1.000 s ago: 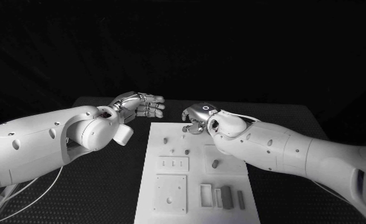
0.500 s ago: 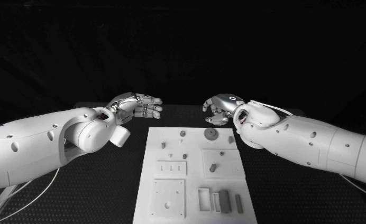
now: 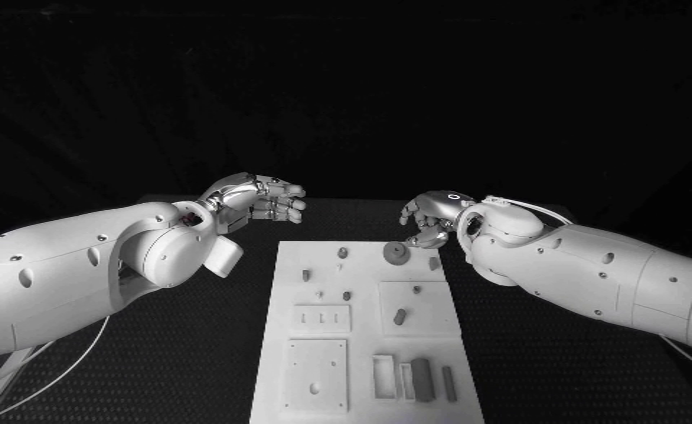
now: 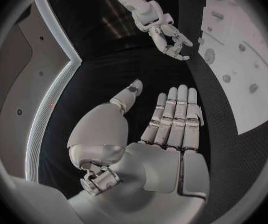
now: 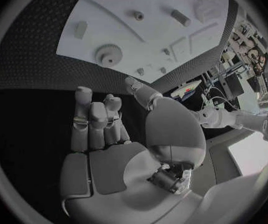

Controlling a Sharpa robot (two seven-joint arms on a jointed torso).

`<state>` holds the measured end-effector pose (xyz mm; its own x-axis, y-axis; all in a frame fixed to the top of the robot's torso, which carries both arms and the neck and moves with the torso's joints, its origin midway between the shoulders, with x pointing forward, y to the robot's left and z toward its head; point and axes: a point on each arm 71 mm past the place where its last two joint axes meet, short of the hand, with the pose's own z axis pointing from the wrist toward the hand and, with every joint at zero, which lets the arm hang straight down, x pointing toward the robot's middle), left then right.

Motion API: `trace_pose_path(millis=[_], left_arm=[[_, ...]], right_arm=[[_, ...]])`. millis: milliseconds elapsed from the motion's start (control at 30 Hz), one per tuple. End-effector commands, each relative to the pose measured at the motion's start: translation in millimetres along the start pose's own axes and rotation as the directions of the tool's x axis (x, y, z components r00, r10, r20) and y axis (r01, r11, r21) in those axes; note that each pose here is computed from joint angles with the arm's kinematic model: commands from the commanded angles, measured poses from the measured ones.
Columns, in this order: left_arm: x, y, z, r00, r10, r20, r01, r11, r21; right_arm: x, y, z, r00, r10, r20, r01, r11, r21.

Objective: Assemble the parts on the task board

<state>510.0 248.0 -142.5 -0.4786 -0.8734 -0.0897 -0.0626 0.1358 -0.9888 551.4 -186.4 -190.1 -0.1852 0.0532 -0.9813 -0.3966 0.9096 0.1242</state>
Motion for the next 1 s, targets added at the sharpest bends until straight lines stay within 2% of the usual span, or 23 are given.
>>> trace_pose_path(millis=[33,233,500,1000], left_arm=[[4.5,-0.8,1.0,0.999,0.004,-0.044,-0.004,1.0,-0.004],[7.8,-0.5,3.0,0.998,0.002,-0.062,-0.002,1.0,-0.01],[9.8,-0.4,3.7,0.997,-0.001,-0.073,0.0,1.0,-0.013],[13.4,-0.3,3.4,0.996,-0.003,-0.084,0.001,1.0,-0.02]], right_arm=[[11.4,0,3.7,0.999,-0.04,-0.027,0.04,0.999,-0.013],[26.9,-2,8.1,0.998,-0.046,-0.051,0.046,0.999,-0.003],[39.1,3,16.0,0.997,-0.048,-0.061,0.047,0.999,-0.004],[43.5,-1,21.2,0.996,-0.048,-0.072,0.049,0.999,0.011]])
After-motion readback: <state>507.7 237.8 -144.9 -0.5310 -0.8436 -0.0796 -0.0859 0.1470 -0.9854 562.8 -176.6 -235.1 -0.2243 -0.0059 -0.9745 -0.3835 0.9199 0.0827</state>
